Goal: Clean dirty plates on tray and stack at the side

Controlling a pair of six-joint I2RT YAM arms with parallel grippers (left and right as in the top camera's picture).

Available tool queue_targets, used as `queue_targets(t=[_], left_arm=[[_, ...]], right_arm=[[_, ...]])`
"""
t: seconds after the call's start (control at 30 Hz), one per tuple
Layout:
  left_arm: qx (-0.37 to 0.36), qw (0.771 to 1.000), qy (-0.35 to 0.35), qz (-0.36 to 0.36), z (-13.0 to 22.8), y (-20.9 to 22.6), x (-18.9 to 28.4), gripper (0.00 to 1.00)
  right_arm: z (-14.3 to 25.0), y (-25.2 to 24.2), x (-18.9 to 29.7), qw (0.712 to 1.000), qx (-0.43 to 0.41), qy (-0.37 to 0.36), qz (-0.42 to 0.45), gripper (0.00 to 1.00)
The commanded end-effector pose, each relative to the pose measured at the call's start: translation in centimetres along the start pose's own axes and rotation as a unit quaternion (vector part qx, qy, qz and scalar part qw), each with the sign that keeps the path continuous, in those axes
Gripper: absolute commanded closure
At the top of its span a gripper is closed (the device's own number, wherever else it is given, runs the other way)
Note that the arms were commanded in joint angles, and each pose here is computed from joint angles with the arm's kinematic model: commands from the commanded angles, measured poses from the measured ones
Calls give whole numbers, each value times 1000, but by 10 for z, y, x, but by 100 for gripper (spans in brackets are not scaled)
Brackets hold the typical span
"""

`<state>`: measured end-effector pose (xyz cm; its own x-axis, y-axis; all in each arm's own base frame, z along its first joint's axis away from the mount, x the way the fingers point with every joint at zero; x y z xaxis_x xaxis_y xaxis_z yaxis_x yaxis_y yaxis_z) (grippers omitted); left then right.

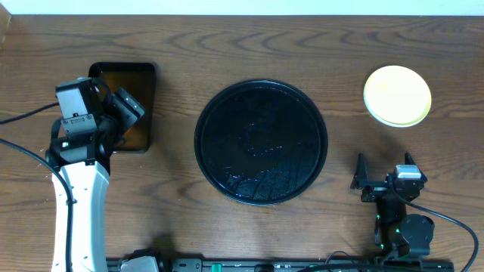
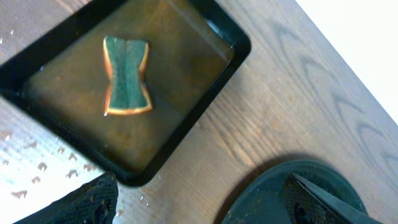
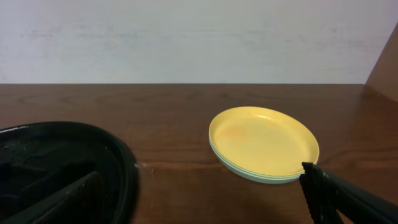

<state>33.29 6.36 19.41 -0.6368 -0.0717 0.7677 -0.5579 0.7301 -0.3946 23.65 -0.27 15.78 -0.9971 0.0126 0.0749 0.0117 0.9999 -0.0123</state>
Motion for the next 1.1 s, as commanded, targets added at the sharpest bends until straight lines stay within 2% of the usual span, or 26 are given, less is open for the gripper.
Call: queue_targets(t=[0.0, 0.13, 0.27, 0.37, 0.63, 0.73, 1.07], left_arm=[[-2, 1000, 16, -14, 8, 7, 0, 15], [-31, 998, 53, -26, 25, 9, -7, 15], [-176, 980, 90, -17, 53, 7, -18, 15], [-240, 966, 101, -10, 77, 18, -25, 15], [-256, 966, 1, 47, 129, 53, -52, 15], [-258, 963, -49, 67, 133, 56, -50, 15], [-269, 952, -118, 92, 143, 64, -36, 15]], right_arm=[[1, -1, 0, 1000, 6, 0, 3, 1], [1, -1, 0, 1000, 6, 0, 3, 1], [1, -1, 0, 1000, 6, 0, 3, 1], [1, -1, 0, 1000, 6, 0, 3, 1], [1, -1, 0, 1000, 6, 0, 3, 1], [1, -1, 0, 1000, 6, 0, 3, 1], [1, -1, 0, 1000, 6, 0, 3, 1]])
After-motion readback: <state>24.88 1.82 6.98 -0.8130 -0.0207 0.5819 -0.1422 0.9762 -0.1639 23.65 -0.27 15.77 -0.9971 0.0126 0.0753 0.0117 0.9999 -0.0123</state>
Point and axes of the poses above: each gripper's point midway between its finger pads, its own x axis back along the fingers, its own y axis along the line the jaws close on, z = x × y, the point moved 1 cm from there along x, back along the fingers
